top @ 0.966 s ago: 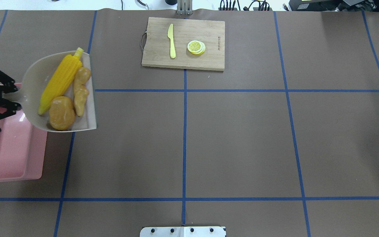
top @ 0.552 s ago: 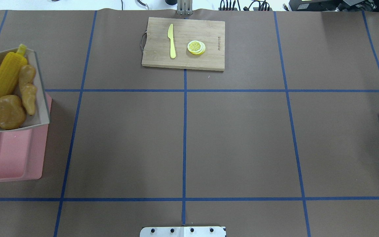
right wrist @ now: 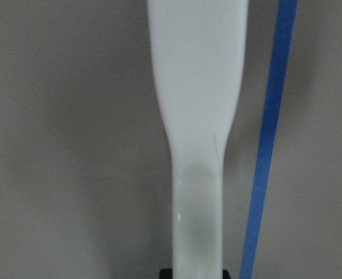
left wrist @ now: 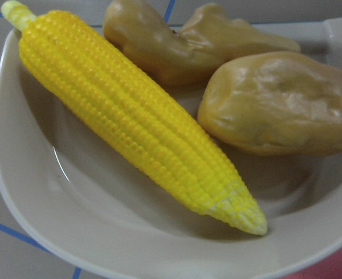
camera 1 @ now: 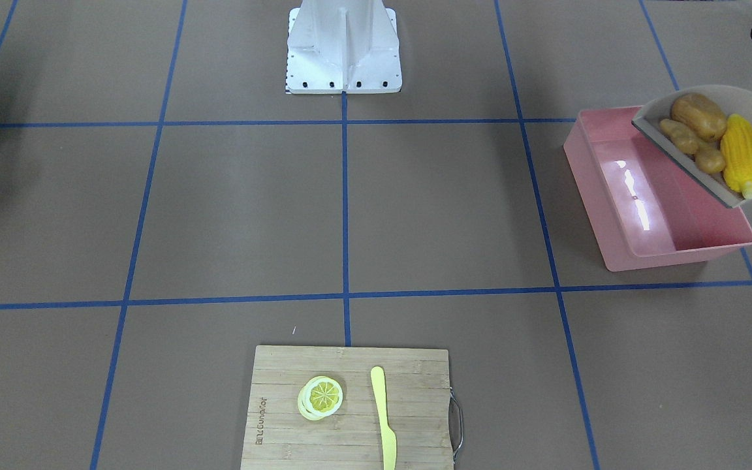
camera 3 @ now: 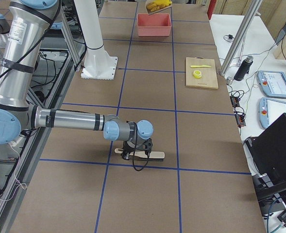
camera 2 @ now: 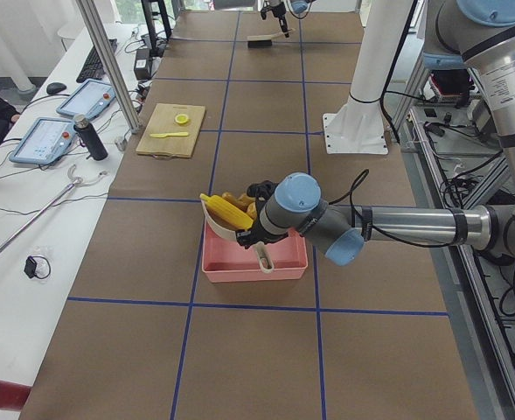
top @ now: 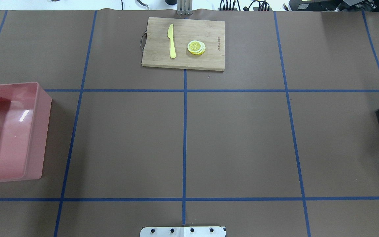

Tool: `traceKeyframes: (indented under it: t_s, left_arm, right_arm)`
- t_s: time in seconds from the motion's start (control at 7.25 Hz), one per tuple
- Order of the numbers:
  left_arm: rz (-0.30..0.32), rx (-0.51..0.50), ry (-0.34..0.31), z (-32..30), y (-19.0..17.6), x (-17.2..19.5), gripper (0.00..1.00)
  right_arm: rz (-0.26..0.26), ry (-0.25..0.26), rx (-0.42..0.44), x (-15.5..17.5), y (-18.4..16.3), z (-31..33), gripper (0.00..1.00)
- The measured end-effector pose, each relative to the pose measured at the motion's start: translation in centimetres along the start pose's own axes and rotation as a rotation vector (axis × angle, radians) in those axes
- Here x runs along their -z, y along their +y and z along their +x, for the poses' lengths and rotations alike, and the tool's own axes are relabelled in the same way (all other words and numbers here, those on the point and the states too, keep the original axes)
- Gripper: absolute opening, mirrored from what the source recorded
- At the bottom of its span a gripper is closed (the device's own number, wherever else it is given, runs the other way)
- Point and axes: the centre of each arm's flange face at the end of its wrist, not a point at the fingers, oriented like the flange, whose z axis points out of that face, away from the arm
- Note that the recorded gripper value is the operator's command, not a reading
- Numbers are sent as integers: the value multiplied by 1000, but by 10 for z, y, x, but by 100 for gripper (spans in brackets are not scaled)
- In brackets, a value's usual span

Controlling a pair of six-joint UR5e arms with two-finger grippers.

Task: Sweep and dump trash into bin
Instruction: 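Tilt the dustpan to dump the produce into the pink bin with the left gripper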

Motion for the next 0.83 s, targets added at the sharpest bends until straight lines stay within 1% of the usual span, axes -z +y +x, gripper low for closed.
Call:
traceKeyframes:
  t_s: [0.14,0.28,0.55,0.69,0.83]
  left_arm:
    - [-62,-121,-54,-6,8,2,0]
    - [-115,-232,-100,-13,9,6,0]
    - [-217,-459,-194,-30,-6,20,0]
    - [-249,-550,-228,-40,-17,24,0]
    - [-260,-611,-248,-48,-28,25,0]
  right_arm:
    - [0,0,-9,0,-2,-1,100]
    - [4,-2,-18,1,-6,-5,100]
    - [20,-7,-16,9,-11,-15,100]
    - [36,-9,-5,16,-14,-19,100]
    - [68,-9,5,29,-20,-20,100]
